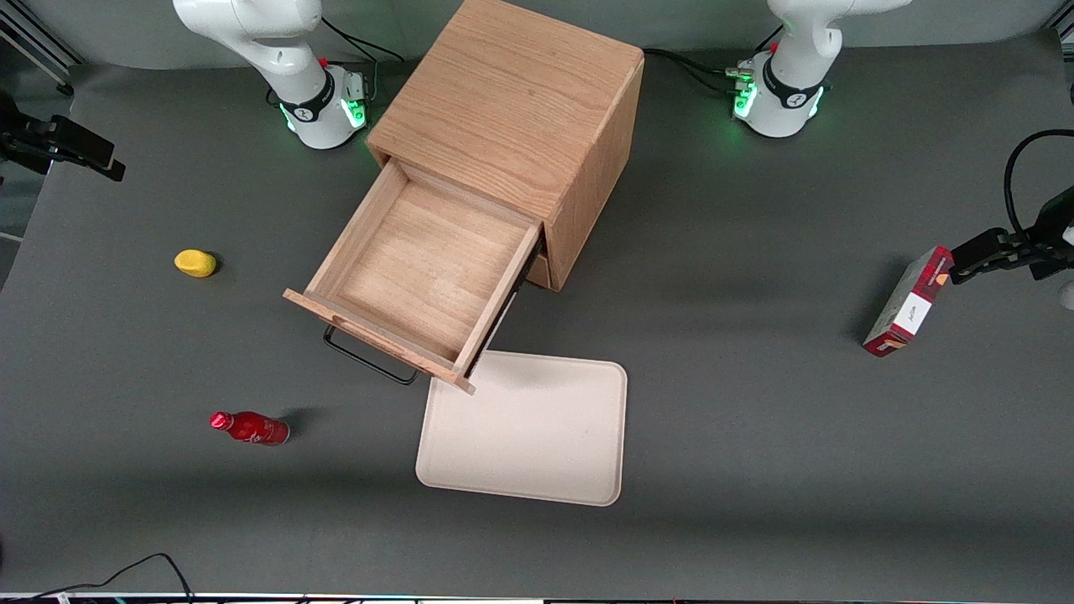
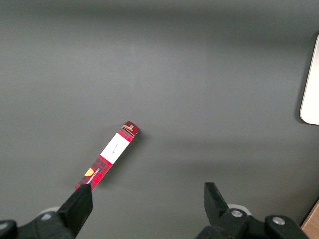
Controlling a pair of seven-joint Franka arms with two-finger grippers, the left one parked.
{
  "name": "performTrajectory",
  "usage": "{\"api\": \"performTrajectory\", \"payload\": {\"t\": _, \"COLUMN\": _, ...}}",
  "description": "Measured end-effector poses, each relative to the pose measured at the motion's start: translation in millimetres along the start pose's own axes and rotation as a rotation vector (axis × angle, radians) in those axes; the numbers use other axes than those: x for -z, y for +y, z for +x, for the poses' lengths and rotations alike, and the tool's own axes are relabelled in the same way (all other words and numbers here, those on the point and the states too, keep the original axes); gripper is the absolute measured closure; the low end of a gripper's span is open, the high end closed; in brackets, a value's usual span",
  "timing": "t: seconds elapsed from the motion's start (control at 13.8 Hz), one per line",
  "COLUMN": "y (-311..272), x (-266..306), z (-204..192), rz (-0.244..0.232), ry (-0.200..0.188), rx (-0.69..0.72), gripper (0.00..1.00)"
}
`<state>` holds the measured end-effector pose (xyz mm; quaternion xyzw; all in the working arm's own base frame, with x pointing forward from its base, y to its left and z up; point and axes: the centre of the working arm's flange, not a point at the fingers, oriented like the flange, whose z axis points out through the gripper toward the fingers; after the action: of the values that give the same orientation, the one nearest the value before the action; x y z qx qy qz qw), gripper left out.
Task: Close top drawer
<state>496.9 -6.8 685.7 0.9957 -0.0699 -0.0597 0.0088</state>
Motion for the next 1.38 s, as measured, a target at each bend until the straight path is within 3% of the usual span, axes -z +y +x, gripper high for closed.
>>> {"api": "performTrajectory", "payload": {"t": 0.44, "y": 2, "x": 4, "z": 4, "rz": 0.002, "ry": 0.011, "rx": -0.005, "gripper": 0.00}}
{"api": "performTrajectory", "payload": {"t": 0.95, "y": 2, "x": 20, "z": 7, "rz": -0.024, "ry": 0.065, "rx": -0.007, "gripper": 0.00}}
{"api": "performTrajectory", "payload": {"t": 1.38, "y": 0, "x": 15, "z": 11, "rz": -0.022, "ry": 0.055, "rx": 0.025, "gripper": 0.00}}
